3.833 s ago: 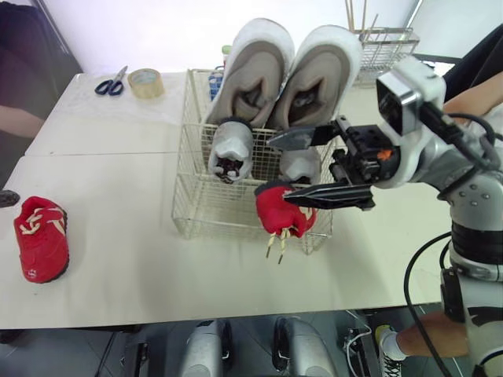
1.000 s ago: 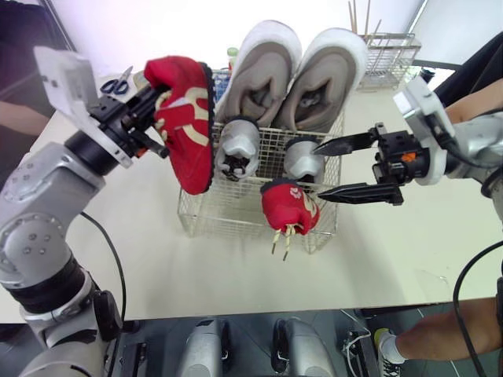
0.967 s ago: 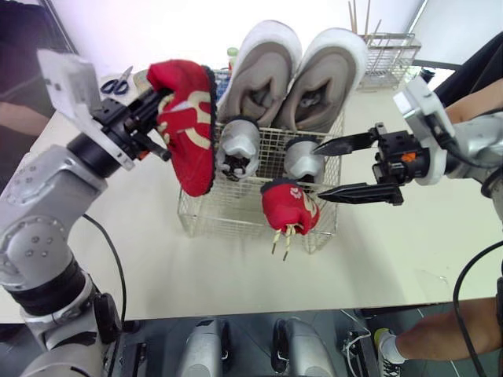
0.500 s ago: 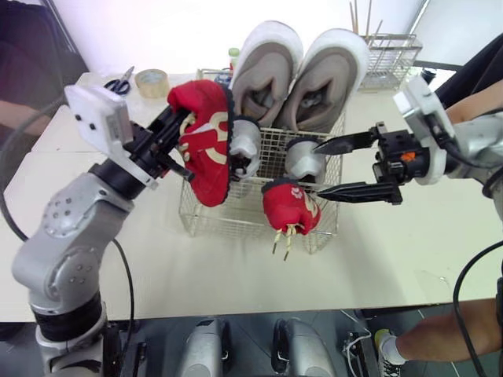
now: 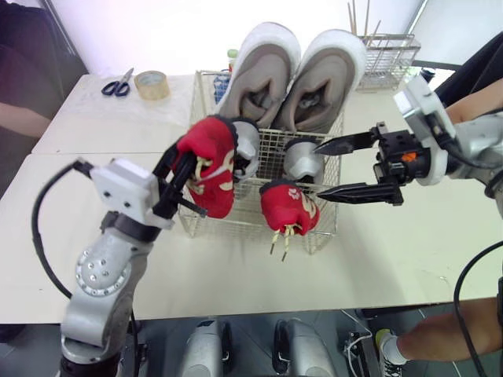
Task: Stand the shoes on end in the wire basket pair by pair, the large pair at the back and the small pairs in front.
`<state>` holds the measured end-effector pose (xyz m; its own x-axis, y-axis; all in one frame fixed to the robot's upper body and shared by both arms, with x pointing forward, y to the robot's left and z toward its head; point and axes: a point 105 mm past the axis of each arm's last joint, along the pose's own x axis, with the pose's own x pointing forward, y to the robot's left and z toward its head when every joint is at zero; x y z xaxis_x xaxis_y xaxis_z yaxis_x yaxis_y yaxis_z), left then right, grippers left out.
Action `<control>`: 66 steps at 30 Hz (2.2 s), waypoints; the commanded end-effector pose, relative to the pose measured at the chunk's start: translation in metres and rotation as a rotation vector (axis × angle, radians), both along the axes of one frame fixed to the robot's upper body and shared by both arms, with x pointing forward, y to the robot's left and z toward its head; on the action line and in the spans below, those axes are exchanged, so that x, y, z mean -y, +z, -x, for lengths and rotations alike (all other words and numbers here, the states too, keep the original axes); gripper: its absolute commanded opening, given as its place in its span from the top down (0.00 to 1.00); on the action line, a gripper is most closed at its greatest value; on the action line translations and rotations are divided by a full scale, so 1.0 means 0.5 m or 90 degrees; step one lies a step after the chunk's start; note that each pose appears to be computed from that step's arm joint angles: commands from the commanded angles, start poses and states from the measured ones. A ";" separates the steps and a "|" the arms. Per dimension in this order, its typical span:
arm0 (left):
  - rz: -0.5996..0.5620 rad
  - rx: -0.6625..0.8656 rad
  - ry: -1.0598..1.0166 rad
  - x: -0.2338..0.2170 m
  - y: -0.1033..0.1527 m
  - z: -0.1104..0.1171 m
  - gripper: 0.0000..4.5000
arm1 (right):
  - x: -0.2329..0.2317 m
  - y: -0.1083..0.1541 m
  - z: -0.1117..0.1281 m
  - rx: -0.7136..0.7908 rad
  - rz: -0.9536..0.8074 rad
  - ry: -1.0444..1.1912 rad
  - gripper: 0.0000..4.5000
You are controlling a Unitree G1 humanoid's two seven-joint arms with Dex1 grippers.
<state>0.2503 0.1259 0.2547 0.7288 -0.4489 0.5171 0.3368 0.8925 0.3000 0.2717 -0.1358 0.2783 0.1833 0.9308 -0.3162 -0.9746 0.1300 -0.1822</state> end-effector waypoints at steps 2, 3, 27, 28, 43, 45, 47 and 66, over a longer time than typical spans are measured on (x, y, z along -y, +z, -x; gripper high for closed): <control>-0.010 0.033 0.033 0.006 -0.032 0.010 0.99 | 0.006 0.037 0.011 0.042 0.008 -0.002 0.00; -0.009 0.041 0.039 0.007 -0.039 0.013 0.99 | 0.006 0.040 0.012 0.041 0.009 -0.002 0.00; 0.030 -0.049 0.070 -0.001 -0.164 0.015 0.52 | 0.015 0.052 0.017 0.035 0.028 -0.009 0.00; 0.026 -0.048 0.070 -0.001 -0.164 0.016 0.42 | 0.014 0.052 0.018 0.035 0.027 -0.009 0.00; -0.072 -0.114 0.070 -0.053 -0.193 0.104 0.01 | 0.008 0.031 0.014 0.028 0.003 -0.005 0.00; -0.091 -0.122 0.073 -0.066 -0.198 0.115 0.01 | 0.005 0.027 0.013 0.027 -0.001 -0.003 0.00; -0.110 -0.125 0.077 -0.080 -0.200 0.123 0.01 | 0.005 0.024 0.010 0.027 -0.005 -0.003 0.00; -0.138 -0.241 -0.048 -0.130 -0.077 0.091 0.01 | 0.118 -0.035 0.047 -0.029 0.022 -0.154 0.00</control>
<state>0.2089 0.1965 0.2093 0.8229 -0.5601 0.0954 0.5059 0.7988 0.3257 0.2560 -0.1933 0.2490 0.3562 0.8620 -0.3606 -0.9321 0.3551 -0.0718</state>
